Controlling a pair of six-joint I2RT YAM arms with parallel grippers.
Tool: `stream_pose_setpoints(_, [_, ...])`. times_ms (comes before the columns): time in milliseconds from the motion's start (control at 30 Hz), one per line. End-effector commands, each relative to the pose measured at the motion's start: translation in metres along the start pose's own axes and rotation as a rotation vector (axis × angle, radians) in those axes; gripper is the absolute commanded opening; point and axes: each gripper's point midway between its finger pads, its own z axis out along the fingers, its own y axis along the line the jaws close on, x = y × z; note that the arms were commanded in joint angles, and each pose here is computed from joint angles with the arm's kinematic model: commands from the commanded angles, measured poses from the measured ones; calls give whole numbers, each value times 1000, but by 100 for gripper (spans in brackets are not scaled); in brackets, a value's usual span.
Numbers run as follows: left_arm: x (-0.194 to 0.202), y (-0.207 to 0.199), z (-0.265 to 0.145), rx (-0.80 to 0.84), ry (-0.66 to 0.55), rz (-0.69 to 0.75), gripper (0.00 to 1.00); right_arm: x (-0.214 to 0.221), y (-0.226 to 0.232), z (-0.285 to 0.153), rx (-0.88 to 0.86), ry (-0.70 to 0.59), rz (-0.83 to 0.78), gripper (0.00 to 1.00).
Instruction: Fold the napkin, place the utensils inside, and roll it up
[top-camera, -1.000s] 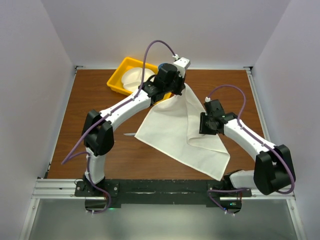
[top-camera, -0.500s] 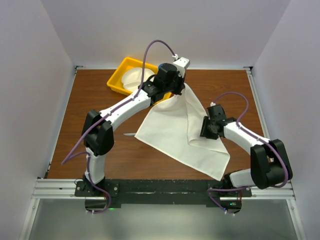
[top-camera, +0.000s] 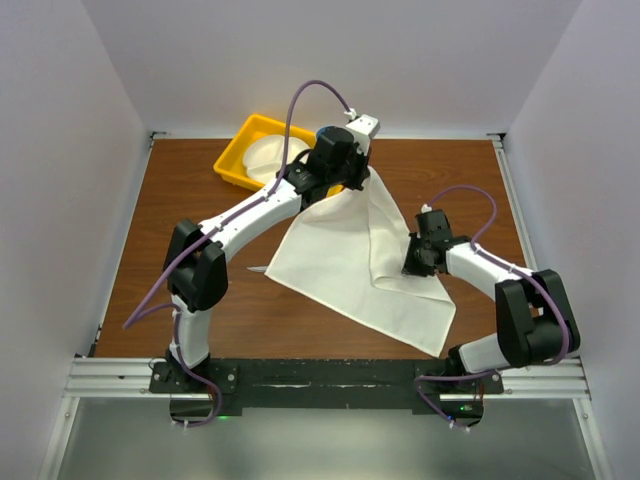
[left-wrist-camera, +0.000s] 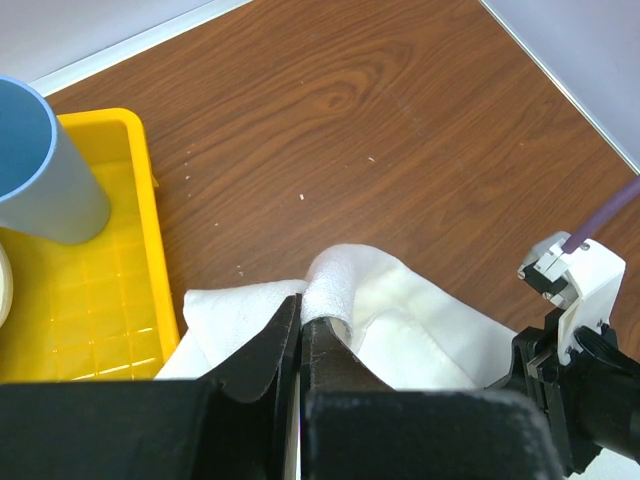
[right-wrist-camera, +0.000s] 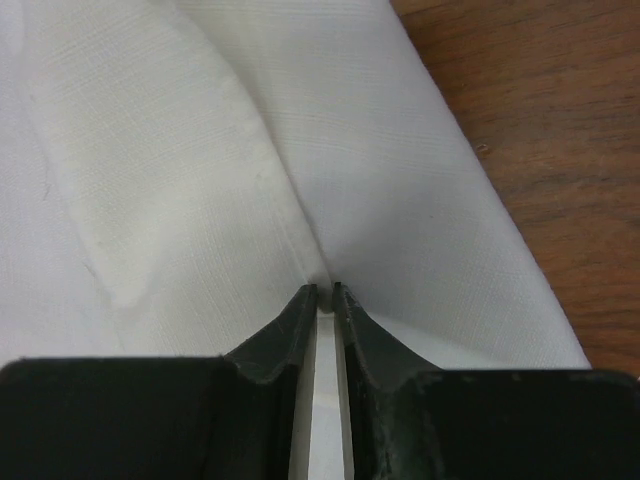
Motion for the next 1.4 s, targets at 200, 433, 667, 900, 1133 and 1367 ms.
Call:
stream_pose_setpoints(200, [-30, -2, -15, 22, -95, -1, 0, -45, -5, -37, 105, -109, -44, 0])
stream_pose_setpoints(433, [-27, 15, -10, -70, -128, -34, 0, -125, -34, -105, 356, -422, 27, 0])
stream_pose_setpoints(667, [-8, 20, 21, -99, -126, -69, 0, -214, -72, -173, 752, -783, 132, 0])
stream_pose_setpoints(900, [7, 26, 68, -144, -126, -44, 0, -275, -105, -169, 914, -954, 253, 0])
stream_pose_setpoints(1133, [-6, 40, 111, -298, -220, 46, 29, -337, -152, -92, 1034, -929, 197, 0])
stream_pose_setpoints(1367, [-32, 51, 70, -428, -137, 117, 77, -399, -132, -6, 849, -615, 6, 40])
